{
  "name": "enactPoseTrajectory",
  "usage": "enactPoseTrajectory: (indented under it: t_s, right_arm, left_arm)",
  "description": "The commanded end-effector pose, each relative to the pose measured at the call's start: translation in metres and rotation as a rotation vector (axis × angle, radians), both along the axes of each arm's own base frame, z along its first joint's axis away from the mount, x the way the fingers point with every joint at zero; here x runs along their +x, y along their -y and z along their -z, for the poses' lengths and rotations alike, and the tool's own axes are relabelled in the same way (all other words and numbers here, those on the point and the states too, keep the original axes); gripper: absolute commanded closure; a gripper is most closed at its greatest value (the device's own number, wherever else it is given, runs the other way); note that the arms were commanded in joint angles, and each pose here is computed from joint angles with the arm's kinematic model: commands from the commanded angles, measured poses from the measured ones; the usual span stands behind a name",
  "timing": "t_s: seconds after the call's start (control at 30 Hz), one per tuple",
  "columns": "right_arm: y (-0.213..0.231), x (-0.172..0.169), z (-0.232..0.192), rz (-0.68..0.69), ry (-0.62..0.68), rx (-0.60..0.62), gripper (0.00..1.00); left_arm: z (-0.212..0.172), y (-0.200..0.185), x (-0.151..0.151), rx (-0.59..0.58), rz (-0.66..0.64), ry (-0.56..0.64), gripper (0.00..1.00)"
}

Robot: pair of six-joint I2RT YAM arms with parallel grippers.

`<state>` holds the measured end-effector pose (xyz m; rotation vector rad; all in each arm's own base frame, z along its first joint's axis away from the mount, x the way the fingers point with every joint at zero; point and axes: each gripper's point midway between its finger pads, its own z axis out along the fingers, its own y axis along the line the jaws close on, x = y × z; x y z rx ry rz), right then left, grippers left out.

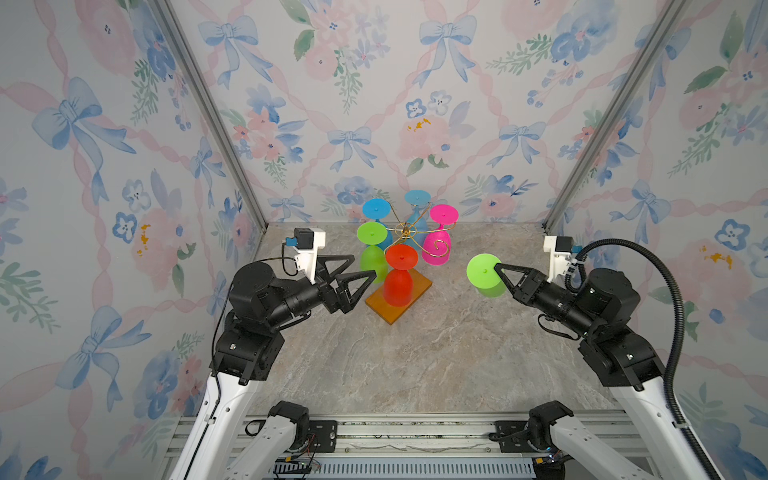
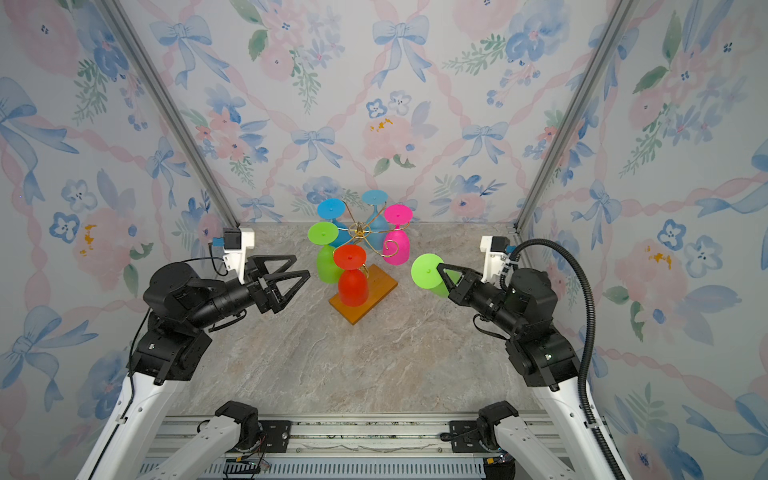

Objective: Take the wine glass off the wine glass rack
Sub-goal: 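Pull the glass from the rack with the right gripper while the left gripper approaches, then grasp the lime-green glass base with the left gripper beside the right gripper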

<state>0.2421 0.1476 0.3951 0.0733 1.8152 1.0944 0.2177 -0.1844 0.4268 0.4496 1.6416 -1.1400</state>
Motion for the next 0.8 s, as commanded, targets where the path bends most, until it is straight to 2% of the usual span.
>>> enactPoseTrajectory:
  t_s: [0.0,0.1,0.23,0.37,0.6,0.77]
  right_arm:
    - [-0.006,-0.015,-0.004,-0.059,0.059,-0.042,1.0]
    - [-0.011,-0.025,-0.005,-0.094,0.089,-0.06,1.0]
    - [-0.017,-0.038,-0.008,-0.147,0.144,-0.088,1.0]
    - [-0.022,-0.049,-0.012,-0.187,0.181,-0.101,1.0]
    - [-0.027,-0.064,-0.012,-0.237,0.222,-0.135,1.0]
    - [-0.029,-0.072,-0.01,-0.263,0.245,-0.158,1.0]
  left_arm:
    - [-0.02,0.016,-0.022,-0.069,0.106,0.021,0.04]
    - [-0.027,0.03,-0.031,-0.125,0.17,0.015,0.06]
    - [-0.018,0.051,-0.031,-0.194,0.231,-0.052,0.09]
    - [-0.013,0.08,-0.042,-0.241,0.32,-0.07,0.1]
    - [0.006,0.135,-0.059,-0.203,0.416,-0.112,0.16]
    - [0.011,0.161,-0.066,-0.179,0.452,-0.121,0.21]
